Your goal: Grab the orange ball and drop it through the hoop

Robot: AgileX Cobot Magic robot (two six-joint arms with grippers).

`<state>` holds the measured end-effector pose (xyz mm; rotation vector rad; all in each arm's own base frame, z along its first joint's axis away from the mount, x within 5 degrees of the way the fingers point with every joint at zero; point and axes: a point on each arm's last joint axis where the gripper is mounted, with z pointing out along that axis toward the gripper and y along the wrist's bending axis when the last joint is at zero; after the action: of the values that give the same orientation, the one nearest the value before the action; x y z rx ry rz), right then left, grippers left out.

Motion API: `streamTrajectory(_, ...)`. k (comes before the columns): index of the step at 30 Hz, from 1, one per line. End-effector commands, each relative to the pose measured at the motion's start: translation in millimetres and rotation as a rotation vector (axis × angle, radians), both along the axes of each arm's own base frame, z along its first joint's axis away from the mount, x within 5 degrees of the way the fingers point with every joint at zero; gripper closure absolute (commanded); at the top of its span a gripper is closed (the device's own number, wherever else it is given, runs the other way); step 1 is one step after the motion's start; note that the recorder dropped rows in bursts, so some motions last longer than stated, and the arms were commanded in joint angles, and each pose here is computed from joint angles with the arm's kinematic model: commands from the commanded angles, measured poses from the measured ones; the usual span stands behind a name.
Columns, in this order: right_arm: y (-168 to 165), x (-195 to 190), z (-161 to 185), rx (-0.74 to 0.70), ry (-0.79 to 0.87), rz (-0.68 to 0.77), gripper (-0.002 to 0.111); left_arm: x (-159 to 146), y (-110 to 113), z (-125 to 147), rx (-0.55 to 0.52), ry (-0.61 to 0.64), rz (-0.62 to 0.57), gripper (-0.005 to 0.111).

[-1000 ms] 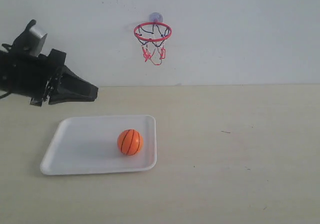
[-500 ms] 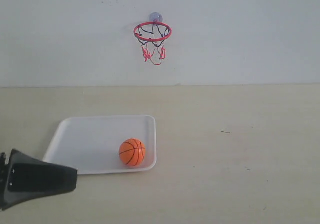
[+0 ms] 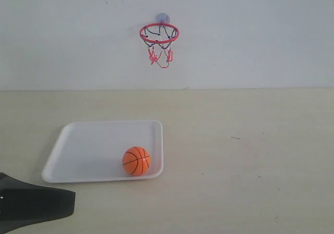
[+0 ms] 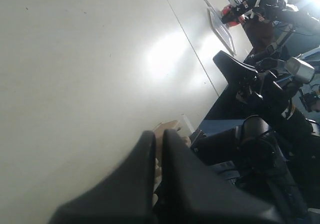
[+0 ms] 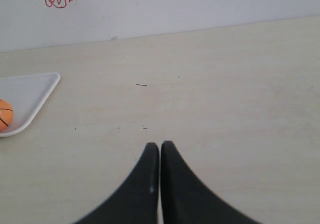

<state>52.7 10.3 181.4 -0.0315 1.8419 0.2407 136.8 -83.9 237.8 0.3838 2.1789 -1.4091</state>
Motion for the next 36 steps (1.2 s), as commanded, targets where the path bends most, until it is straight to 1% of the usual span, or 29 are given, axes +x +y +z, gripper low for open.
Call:
streamTrajectory(1, 0, 0, 2, -0.004, -0.019, -0.001, 0.108, -2, 0, 0, 0.002, -0.011, -0.005, 0.103)
streamTrajectory(5, 0, 0, 2, -0.004, -0.019, -0.001, 0.108, -12, 1, 12, 0.01, -0.112, 0.011, 0.103)
streamTrajectory(12, 0, 0, 2, -0.004, -0.019, -0.001, 0.108, -52, 2, 41, 0.035, -0.439, 0.02, 0.103)
streamTrajectory(18, 0, 0, 2, -0.004, -0.019, -0.001, 0.108, -81, 3, 51, 0.077, -0.623, 0.009, 0.103)
streamTrajectory(21, 0, 0, 2, -0.004, -0.019, -0.001, 0.108, -90, 4, 52, 0.092, -0.675, 0.005, 0.103)
streamTrajectory(26, 0, 0, 2, -0.004, -0.019, -0.001, 0.108, -96, 4, 54, 0.094, -0.72, 0.017, 0.103)
streamTrajectory(33, 0, 0, 2, -0.004, -0.019, -0.001, 0.108, -97, 4, 54, 0.094, -0.723, 0.018, 0.103)
streamTrajectory(36, 0, 0, 2, -0.004, -0.019, -0.001, 0.108, -100, 3, 54, 0.081, -0.709, -0.017, 0.103)
